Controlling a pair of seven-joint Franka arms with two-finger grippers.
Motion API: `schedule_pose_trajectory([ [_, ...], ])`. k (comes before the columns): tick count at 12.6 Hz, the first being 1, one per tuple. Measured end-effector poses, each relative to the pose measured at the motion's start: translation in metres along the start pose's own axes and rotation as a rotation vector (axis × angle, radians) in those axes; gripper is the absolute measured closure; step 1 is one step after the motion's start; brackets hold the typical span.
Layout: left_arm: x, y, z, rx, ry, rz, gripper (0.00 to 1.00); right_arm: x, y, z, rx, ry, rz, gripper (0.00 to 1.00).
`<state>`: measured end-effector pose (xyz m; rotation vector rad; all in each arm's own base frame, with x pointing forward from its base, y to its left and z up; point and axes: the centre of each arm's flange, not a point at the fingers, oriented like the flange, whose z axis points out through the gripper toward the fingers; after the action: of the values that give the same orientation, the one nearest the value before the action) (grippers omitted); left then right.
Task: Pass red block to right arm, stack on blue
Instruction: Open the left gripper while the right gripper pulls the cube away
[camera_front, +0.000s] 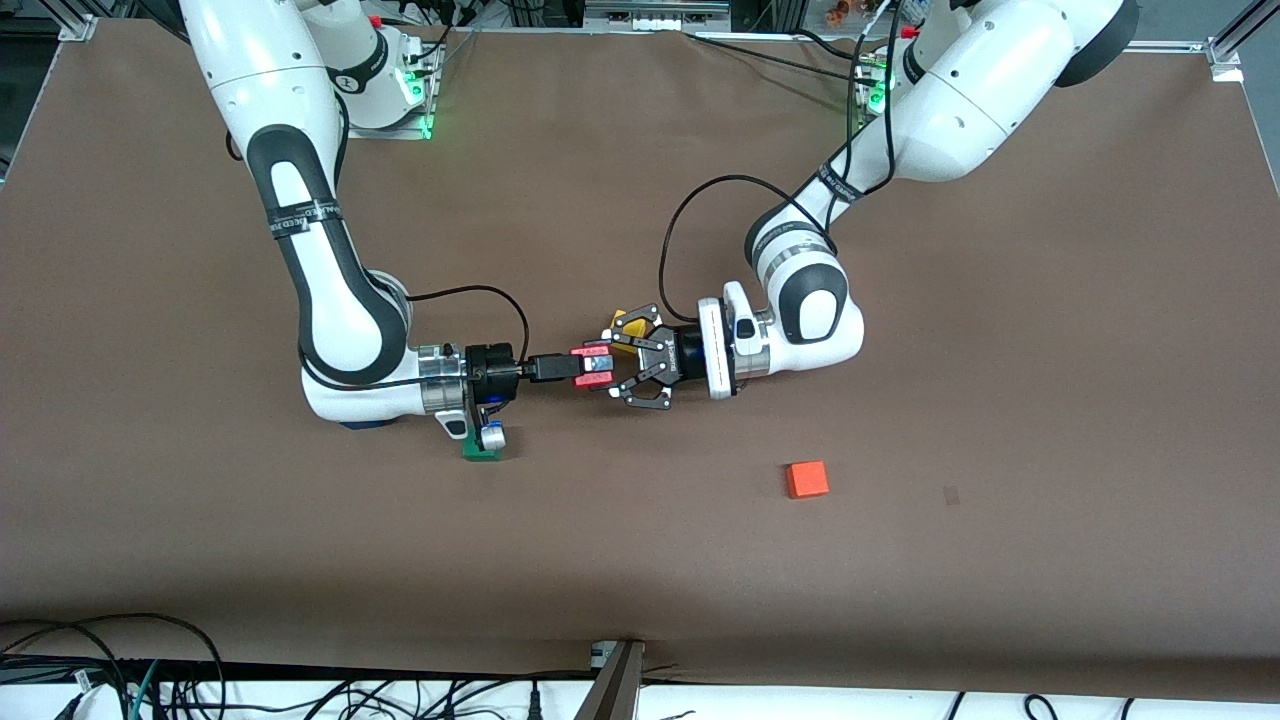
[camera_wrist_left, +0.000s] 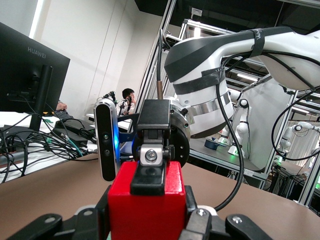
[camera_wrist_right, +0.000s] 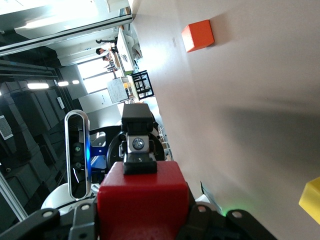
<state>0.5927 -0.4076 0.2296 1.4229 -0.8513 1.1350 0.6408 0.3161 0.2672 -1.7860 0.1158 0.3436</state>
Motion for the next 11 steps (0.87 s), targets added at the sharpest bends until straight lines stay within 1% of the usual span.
schedule_pose_trajectory([
  [1, 0.000, -0.001, -0.001, 0.002, 0.000, -0.001, 0.33, 0.001, -0.002, -0.007, -0.009, 0.010, -0.006, 0.44],
  [2, 0.001, -0.003, -0.003, 0.005, 0.002, -0.004, 0.23, 0.003, -0.004, -0.017, -0.032, 0.020, -0.017, 0.44],
  [3, 0.003, -0.005, -0.006, 0.010, 0.005, -0.014, 0.12, 0.004, -0.006, -0.029, -0.070, 0.027, -0.034, 0.44],
  [4, 0.006, -0.008, -0.008, 0.014, 0.008, -0.033, 0.01, 0.005, -0.009, -0.043, -0.120, 0.034, -0.056, 0.44],
  [6, 0.016, -0.013, -0.014, 0.021, 0.013, -0.064, 0.00, 0.009, -0.019, -0.080, -0.261, 0.053, -0.114, 0.44],
  [7, 0.021, -0.016, -0.019, 0.018, 0.002, -0.076, 0.00, 0.010, -0.022, -0.101, -0.346, 0.063, -0.141, 0.44],
  [8, 0.027, -0.022, -0.027, 0.009, -0.022, -0.091, 0.00, 0.011, -0.022, -0.123, -0.456, 0.065, -0.165, 0.44],
  [11, 0.058, -0.041, -0.063, -0.061, -0.106, -0.137, 0.00, 0.018, -0.007, -0.171, -0.875, 0.071, -0.235, 0.44],
])
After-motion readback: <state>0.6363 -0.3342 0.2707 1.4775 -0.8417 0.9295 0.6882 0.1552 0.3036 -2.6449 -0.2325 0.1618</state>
